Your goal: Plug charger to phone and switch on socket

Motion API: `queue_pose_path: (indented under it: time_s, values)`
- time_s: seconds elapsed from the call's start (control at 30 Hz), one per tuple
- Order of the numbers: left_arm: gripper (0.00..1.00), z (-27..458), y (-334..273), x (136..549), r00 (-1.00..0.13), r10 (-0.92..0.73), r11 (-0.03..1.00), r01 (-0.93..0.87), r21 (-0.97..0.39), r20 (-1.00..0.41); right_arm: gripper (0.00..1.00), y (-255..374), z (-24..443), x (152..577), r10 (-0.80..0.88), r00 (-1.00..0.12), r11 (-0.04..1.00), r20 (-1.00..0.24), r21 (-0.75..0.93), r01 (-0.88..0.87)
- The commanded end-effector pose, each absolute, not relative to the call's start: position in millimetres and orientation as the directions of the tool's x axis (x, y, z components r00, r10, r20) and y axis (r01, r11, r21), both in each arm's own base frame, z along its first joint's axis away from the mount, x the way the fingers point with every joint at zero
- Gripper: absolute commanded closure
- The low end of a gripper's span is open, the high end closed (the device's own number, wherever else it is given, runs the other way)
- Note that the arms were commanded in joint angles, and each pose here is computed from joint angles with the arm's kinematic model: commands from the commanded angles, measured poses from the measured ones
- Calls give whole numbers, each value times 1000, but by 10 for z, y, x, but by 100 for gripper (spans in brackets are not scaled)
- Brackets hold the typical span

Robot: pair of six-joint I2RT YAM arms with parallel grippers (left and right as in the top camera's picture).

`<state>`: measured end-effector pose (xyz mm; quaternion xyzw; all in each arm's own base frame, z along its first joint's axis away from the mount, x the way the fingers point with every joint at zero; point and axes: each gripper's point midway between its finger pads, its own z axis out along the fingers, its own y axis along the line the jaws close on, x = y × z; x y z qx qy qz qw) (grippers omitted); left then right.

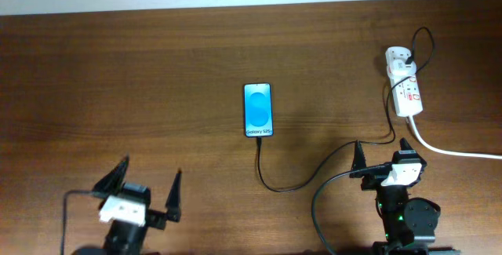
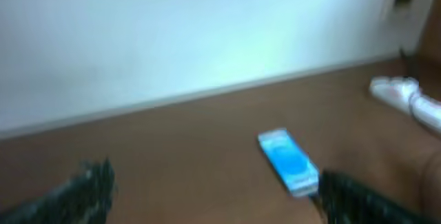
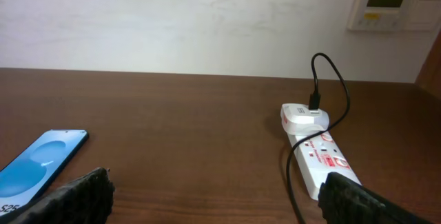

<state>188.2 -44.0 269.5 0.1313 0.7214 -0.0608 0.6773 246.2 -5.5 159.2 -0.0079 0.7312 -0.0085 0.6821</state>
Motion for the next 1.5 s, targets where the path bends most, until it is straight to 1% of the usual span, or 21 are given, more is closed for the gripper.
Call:
queue_pose_path:
  time_s: [0.0, 0.07, 0.1, 0.13, 0.2, 0.27, 0.4, 1.03, 1.13, 1.17, 1.2, 1.47]
  values:
    - [1, 2485, -434, 2119, 77, 212, 939, 259, 225, -974, 1, -80, 1570, 2460, -24, -73, 1000, -997, -25, 13]
    - [1, 2185, -421, 2312, 122, 220, 938, 246, 244, -968, 1, -80, 1570, 2460, -24, -73, 1000, -997, -25, 13]
    - [1, 2086, -397, 2355, 119, 220, 943, 230, 242, -968, 1, -80, 1570, 2460, -24, -73, 1000, -997, -25, 13]
    - [1, 1975, -383, 2386, 99, 219, 946, 221, 236, -971, 1, -80, 1570, 2460, -24, -73, 1000, -997, -25, 13]
    - [1, 1742, -249, 2445, 11, 145, 978, 148, 145, -989, 1, -80, 1570, 2460, -24, -73, 1000, -997, -25, 13]
    - [1, 1589, -204, 2448, -50, 145, 982, 131, 138, -988, 1, -80, 1570, 2460, -24, -73, 1000, -997, -25, 13]
    - [1, 1578, -150, 2453, -58, 146, 985, 100, 140, -988, 1, -80, 1570, 2460, -24, -73, 1000, -997, -25, 13]
    - [1, 1598, -147, 2455, -52, 145, 985, 98, 140, -988, 1, -80, 1570, 2460, -24, -73, 1000, -997, -25, 13]
    - [1, 1598, -71, 2460, -58, 141, 989, 54, 138, -988, 1, -80, 1570, 2460, -24, -73, 1000, -997, -25, 13]
    - [1, 1598, -59, 2461, -61, 91, 995, 44, 88, -994, 2, -80, 1570, 2460, -24, -73, 1000, -997, -25, 13]
    - [1, 1596, -11, 2462, -66, -2, 1000, 10, -3, -998, 1, -80, 1570, 2460, -24, -73, 1000, -997, -25, 13]
    - [1, 1563, -10, 2459, -79, -5, 1000, 9, -6, -997, 1, -80, 1570, 2460, -24, -73, 1000, -997, -25, 13]
